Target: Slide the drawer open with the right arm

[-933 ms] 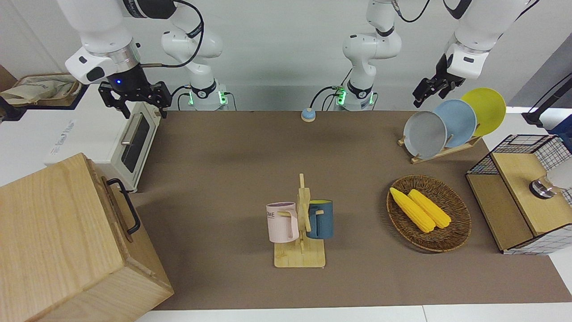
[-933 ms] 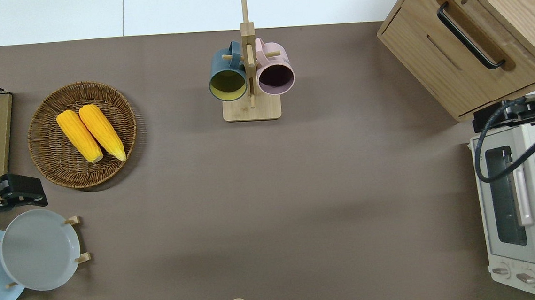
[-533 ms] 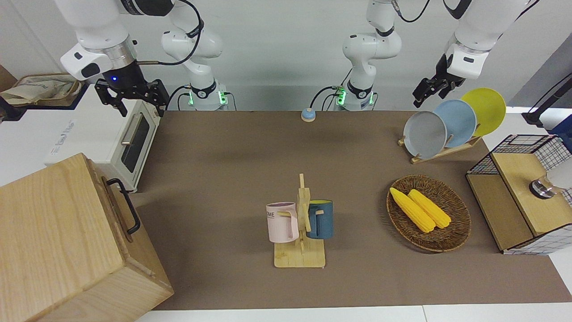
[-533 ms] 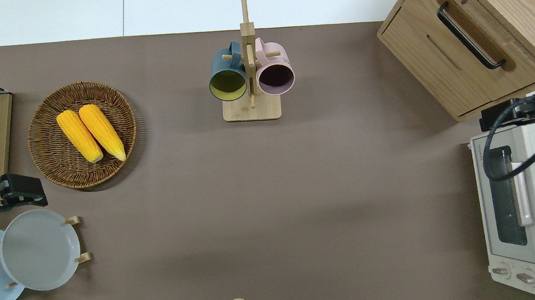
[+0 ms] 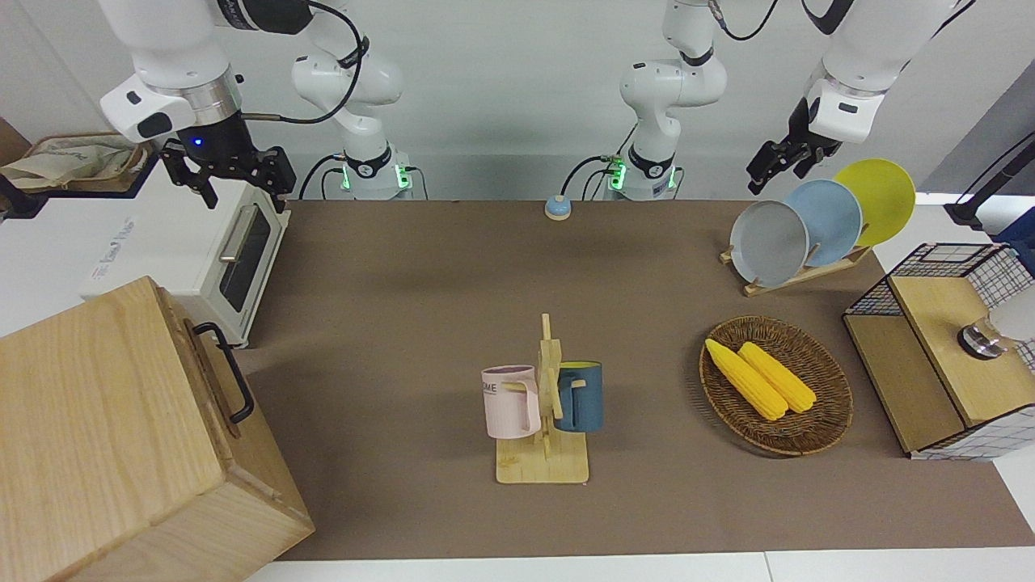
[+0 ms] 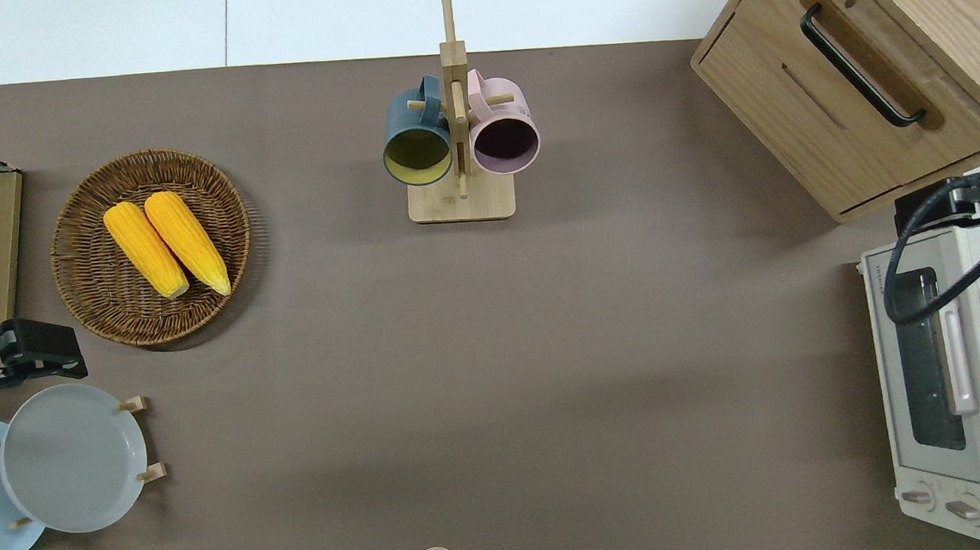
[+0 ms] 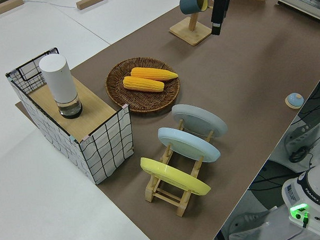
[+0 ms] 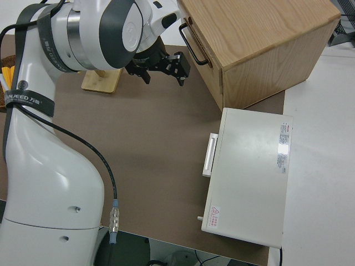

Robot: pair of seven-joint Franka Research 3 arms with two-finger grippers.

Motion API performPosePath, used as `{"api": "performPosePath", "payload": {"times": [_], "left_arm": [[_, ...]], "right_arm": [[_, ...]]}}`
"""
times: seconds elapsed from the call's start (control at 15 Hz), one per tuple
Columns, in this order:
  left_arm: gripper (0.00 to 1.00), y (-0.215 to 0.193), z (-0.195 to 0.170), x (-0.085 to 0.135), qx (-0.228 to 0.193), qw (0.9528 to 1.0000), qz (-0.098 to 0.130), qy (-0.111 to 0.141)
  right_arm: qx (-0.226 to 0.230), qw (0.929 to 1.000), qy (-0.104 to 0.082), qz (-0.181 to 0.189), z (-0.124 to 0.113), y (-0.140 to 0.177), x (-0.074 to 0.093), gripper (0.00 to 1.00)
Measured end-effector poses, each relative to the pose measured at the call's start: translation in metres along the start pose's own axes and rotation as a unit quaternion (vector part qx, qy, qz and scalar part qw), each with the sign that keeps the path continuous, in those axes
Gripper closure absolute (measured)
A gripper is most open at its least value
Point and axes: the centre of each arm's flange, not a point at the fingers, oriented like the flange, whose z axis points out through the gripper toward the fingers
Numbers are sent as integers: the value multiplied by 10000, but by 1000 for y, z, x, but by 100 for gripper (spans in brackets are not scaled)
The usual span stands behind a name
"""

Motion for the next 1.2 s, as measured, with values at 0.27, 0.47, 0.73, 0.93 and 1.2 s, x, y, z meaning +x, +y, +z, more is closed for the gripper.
{"api": "performPosePath", "payload": {"times": [0.27, 0.47, 0.73, 0.93, 1.2], "left_arm": [[0, 0, 0, 0, 0, 10000, 0, 0], [0, 0, 0, 0, 0, 10000, 0, 0], [0, 0, 0, 0, 0, 10000, 0, 0], [0, 0, 0, 0, 0, 10000, 0, 0], [0, 0, 0, 0, 0, 10000, 0, 0]], "right_arm": [[-146, 9999, 67, -12, 1, -12, 1, 1], [-651, 9978, 130, -59, 15, -38, 4, 1], [-1528, 9875, 173, -349, 39, -84, 1, 1], [-2356, 9690, 186, -714, 61, -109, 0, 1], [-3297, 9377, 271, -1063, 83, -125, 3, 2]]}}
